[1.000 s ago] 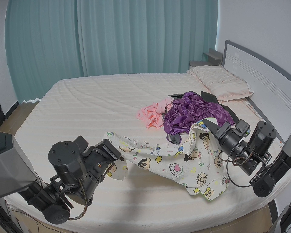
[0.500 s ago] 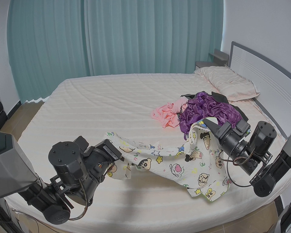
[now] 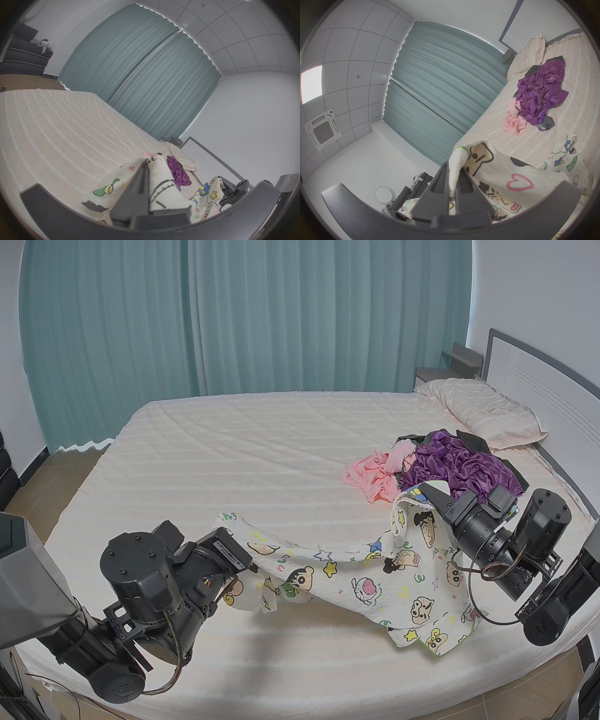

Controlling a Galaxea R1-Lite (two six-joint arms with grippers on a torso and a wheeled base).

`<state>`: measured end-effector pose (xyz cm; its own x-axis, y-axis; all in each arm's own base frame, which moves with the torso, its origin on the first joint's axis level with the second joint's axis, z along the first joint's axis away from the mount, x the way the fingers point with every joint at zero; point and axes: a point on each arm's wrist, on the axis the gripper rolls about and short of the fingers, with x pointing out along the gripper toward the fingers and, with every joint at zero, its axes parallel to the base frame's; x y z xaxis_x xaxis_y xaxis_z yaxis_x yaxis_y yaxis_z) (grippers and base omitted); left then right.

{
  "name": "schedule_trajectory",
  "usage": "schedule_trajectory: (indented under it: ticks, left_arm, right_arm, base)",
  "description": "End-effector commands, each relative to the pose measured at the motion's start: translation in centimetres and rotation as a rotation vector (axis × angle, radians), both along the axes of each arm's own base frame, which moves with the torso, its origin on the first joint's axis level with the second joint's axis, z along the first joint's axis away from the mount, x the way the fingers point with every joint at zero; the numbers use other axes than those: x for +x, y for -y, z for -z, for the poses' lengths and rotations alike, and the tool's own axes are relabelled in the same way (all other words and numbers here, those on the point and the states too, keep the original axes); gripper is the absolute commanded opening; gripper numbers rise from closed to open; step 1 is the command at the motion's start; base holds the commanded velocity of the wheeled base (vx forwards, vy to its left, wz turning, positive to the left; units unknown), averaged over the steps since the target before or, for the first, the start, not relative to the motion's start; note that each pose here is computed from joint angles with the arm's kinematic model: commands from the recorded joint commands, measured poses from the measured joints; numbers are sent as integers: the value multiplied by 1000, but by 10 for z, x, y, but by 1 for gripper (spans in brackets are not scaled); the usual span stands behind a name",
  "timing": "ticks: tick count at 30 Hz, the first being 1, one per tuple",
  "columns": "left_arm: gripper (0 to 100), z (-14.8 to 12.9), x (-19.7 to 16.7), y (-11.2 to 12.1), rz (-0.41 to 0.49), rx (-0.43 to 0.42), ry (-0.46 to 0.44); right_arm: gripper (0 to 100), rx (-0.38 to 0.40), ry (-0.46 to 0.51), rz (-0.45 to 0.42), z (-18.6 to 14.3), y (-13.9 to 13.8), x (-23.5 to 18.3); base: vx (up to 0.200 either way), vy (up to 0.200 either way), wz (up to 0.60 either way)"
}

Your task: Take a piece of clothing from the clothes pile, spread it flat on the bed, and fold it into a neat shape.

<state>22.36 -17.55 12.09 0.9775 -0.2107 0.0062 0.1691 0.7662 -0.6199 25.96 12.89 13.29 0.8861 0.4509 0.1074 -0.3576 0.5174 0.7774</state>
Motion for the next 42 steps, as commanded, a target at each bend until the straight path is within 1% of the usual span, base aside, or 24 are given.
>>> schedule_trajectory:
  ticks: [1,33,42]
  left_arm:
    - [0,0,0,0,1,-1,0]
    - [0,0,-2,2,9,-2,0]
    - [0,2,-2,4,16,-7,-7]
  right_arm:
    - [0,7,14,6,-2,2,0]
    - [0,12,25,14,-4,3,2]
    - [0,12,25,14,-4,3,2]
  base:
    - [0,200,0]
    - [0,200,0]
    - [0,0,0]
